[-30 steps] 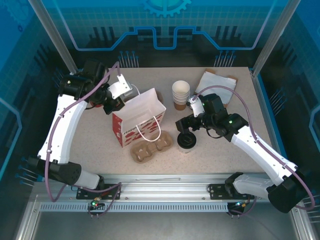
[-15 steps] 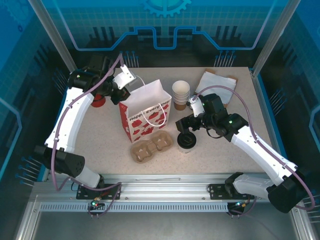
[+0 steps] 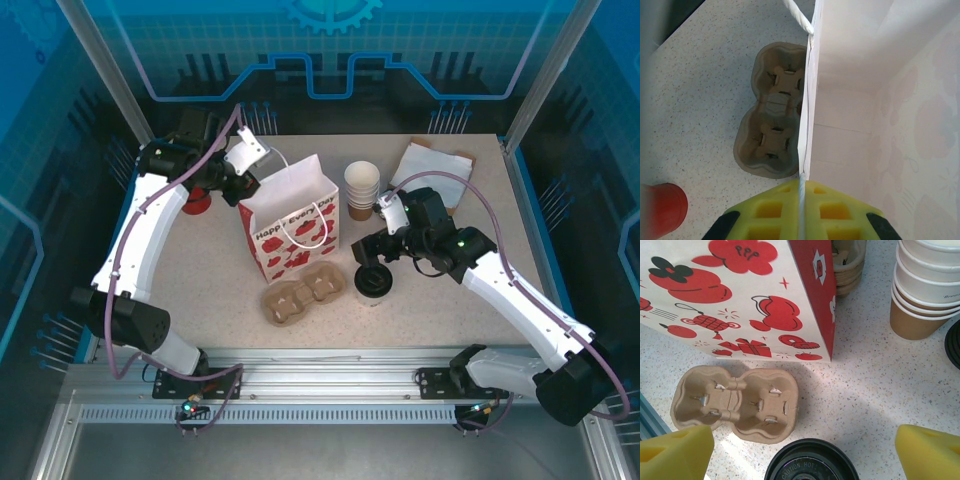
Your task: Pack the takeout coffee
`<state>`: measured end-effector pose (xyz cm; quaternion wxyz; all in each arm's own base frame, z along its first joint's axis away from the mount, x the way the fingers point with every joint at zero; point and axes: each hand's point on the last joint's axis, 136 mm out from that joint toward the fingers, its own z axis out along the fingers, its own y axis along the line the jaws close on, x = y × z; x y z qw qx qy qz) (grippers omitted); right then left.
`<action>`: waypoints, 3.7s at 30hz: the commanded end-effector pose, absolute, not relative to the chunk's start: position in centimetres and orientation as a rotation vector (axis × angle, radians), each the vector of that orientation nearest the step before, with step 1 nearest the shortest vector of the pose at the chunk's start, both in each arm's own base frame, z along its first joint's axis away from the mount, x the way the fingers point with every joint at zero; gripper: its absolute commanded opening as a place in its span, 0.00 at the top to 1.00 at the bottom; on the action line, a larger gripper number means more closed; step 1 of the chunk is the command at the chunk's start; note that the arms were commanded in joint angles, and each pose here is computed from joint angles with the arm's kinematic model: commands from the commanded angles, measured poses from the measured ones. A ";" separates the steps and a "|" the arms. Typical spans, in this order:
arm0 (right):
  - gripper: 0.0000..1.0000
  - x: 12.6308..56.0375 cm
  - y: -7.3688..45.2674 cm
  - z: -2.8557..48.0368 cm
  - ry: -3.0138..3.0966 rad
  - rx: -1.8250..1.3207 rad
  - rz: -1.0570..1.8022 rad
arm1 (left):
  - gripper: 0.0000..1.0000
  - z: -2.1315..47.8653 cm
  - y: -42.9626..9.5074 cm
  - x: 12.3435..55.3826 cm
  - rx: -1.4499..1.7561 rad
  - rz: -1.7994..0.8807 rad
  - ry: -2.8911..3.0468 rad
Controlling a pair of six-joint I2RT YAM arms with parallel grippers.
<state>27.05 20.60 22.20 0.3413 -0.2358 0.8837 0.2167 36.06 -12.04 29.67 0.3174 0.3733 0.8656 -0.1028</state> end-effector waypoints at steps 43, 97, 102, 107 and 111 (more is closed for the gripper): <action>0.05 28.6 19.2 23.0 2.324 -0.574 0.414 | 0.46 23.6 -21.1 15.1 1.363 -0.569 2.120; 0.05 27.5 19.8 21.5 2.338 -0.557 0.501 | 0.56 6.2 -22.6 23.4 1.299 -0.195 2.550; 0.05 27.5 19.9 21.4 2.341 -0.563 0.501 | 0.56 6.4 -22.6 23.5 1.291 -0.198 2.548; 0.05 27.5 20.1 21.3 2.343 -0.567 0.502 | 0.55 6.0 -22.3 23.6 1.290 -0.179 2.562; 0.05 27.5 20.3 21.3 2.346 -0.573 0.507 | 0.54 5.6 -22.3 23.5 1.303 -0.180 2.577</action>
